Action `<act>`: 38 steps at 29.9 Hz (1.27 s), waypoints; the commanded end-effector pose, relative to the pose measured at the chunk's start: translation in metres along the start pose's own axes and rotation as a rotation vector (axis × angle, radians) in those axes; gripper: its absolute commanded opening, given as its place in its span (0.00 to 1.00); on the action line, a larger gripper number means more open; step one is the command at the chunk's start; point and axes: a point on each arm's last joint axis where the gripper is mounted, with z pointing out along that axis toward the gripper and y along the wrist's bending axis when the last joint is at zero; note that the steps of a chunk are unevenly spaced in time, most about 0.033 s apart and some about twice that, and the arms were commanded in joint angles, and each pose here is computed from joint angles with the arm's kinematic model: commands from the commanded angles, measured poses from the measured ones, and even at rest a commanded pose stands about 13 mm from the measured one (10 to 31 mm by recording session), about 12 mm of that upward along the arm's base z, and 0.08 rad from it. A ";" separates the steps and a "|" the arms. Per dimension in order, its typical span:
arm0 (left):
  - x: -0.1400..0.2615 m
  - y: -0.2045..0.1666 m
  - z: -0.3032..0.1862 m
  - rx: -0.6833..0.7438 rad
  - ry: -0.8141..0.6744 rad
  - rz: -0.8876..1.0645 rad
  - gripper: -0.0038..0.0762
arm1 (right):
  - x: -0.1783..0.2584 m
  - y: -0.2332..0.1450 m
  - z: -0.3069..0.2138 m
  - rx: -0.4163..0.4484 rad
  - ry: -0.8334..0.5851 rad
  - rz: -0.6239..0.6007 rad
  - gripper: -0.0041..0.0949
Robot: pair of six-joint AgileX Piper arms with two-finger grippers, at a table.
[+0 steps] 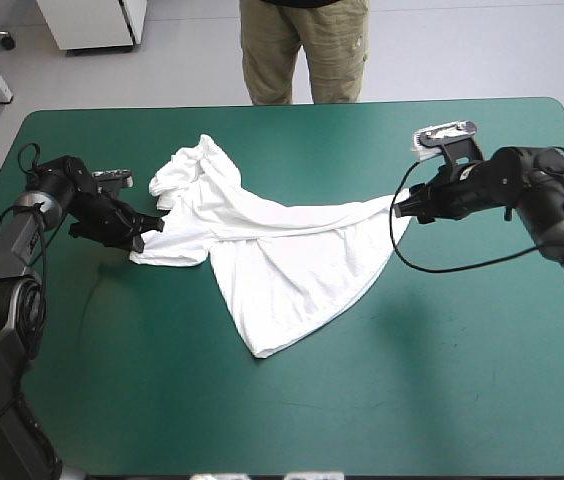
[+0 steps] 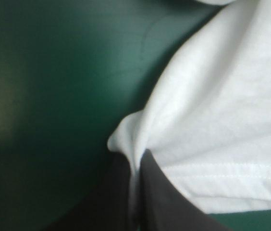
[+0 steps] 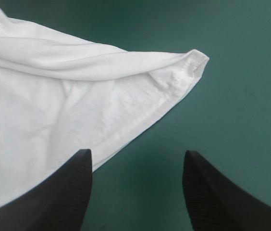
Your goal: Fold the cloth
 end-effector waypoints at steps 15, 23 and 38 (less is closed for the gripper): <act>-0.004 -0.010 -0.029 0.022 -0.084 0.007 0.04 | -0.025 -0.037 0.137 0.076 0.069 0.030 0.58; -0.006 -0.016 -0.049 0.028 -0.177 0.027 0.04 | -0.017 -0.036 0.146 0.045 0.176 0.014 0.02; 0.012 -0.074 -0.267 0.026 -0.723 0.152 0.04 | -0.048 -0.030 0.002 0.246 -0.071 -0.091 0.02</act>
